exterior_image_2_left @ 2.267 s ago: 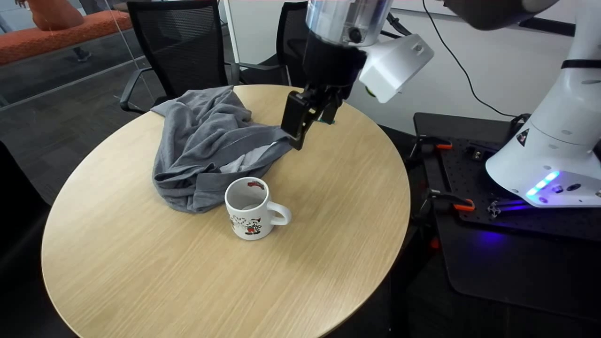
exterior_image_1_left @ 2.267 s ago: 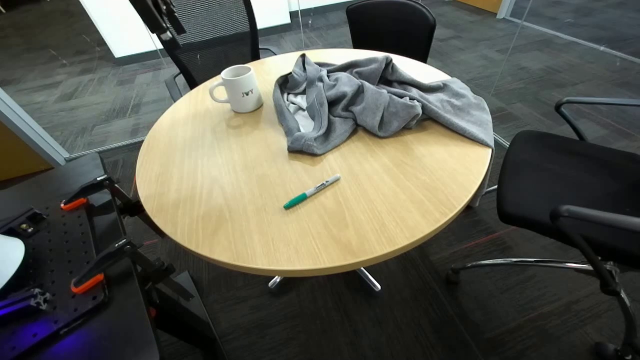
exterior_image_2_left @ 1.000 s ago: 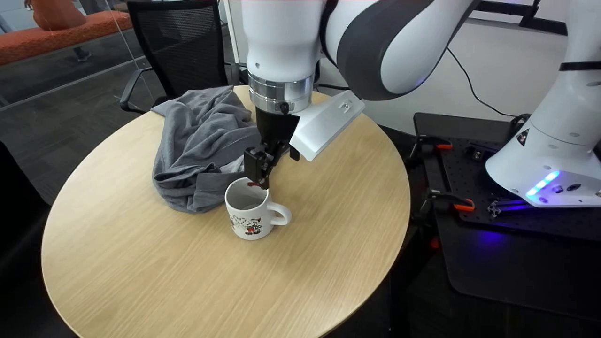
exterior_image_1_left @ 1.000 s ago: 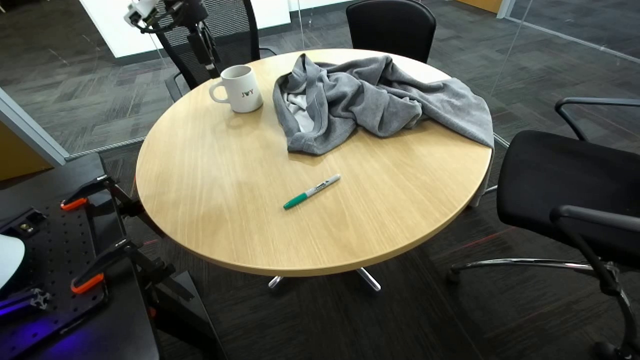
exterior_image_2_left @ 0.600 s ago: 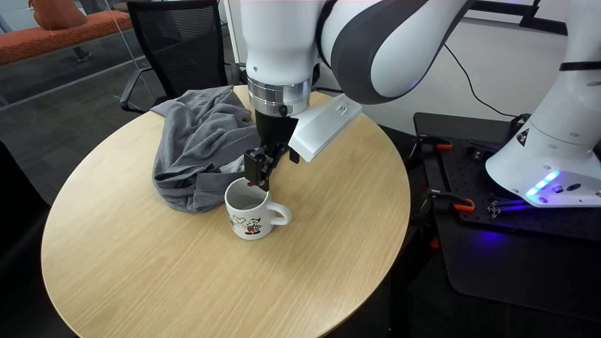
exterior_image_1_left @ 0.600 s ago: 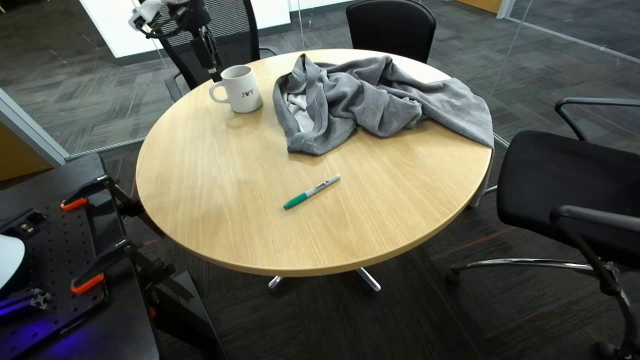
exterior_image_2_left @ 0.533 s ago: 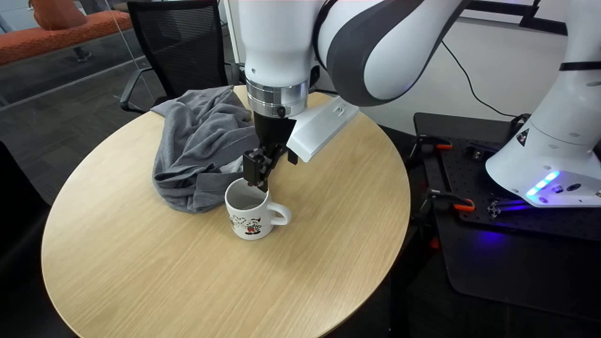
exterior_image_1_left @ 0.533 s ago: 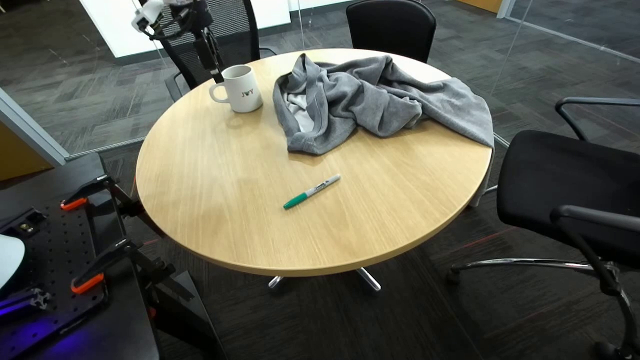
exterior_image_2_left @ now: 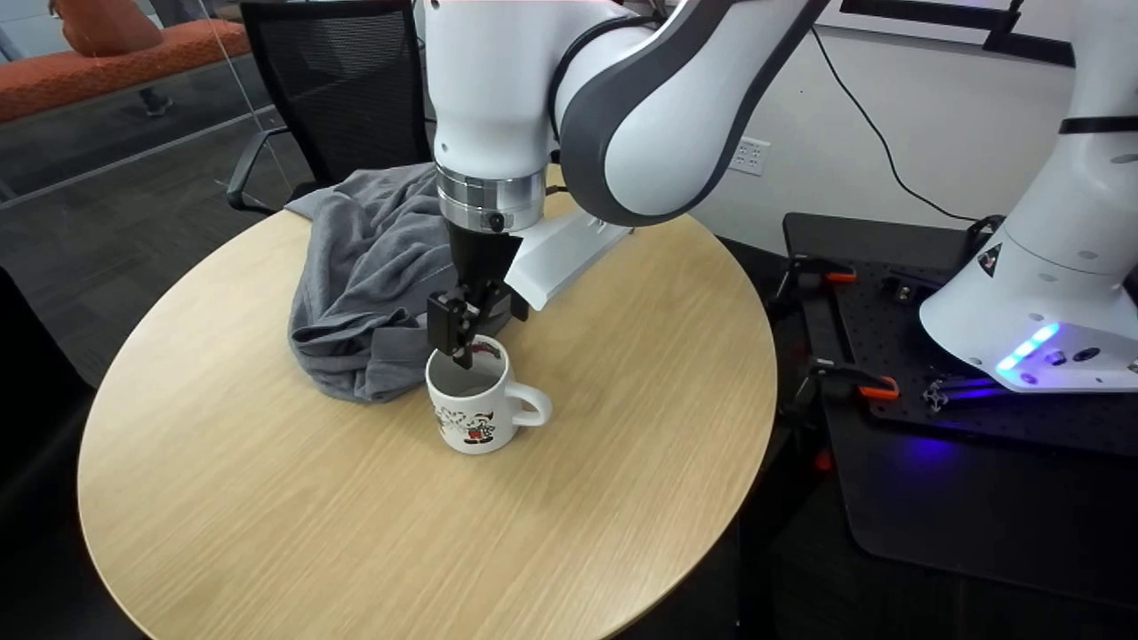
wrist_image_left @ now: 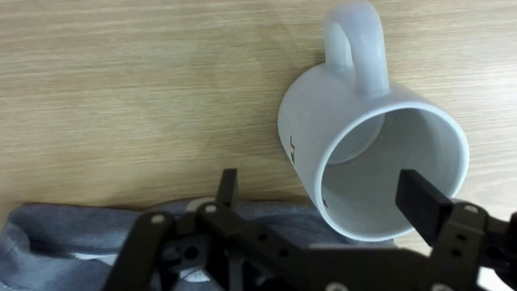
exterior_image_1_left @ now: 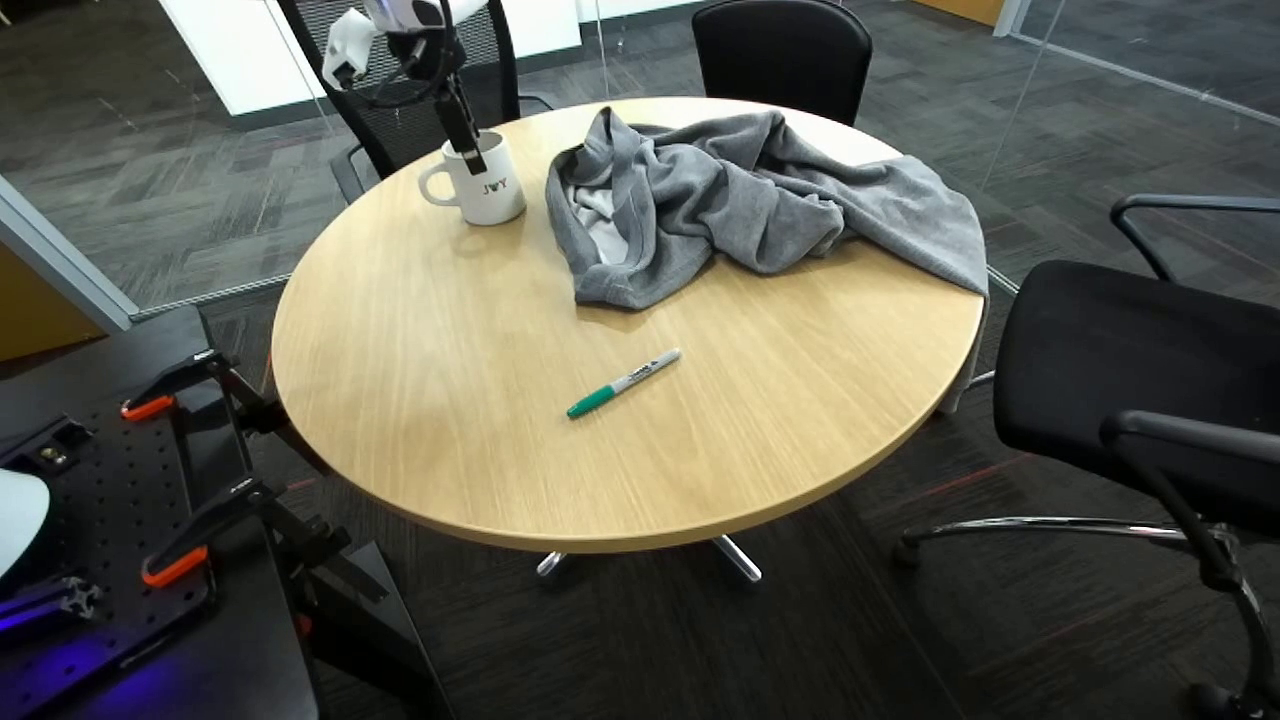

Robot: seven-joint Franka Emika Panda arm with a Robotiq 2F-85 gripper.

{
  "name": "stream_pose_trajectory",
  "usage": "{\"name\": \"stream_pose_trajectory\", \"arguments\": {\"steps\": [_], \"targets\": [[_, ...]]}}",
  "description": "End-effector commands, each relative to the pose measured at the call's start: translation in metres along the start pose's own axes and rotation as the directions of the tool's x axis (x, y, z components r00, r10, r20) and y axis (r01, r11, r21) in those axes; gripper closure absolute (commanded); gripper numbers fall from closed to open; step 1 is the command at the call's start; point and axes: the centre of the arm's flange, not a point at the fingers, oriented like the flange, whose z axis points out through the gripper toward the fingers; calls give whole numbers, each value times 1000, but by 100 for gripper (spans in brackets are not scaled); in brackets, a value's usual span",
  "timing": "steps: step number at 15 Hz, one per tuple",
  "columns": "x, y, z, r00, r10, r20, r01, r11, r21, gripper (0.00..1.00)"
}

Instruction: Move the cup closer to then pen

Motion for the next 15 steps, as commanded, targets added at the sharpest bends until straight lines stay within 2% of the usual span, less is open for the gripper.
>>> {"name": "stream_pose_trajectory", "arguments": {"steps": [1,7,8,9,15], "targets": [[17,-6,9,1000,-13,16,13,1000,8,0],[15,-1,18,999,-11,39,12,1000,-29,0],[15,0,19,999,-10,40,12,999,-33,6],[15,0,20,999,-10,42,11,999,-37,26],[15,0,23,998,-16,58,19,999,-48,73]]}}
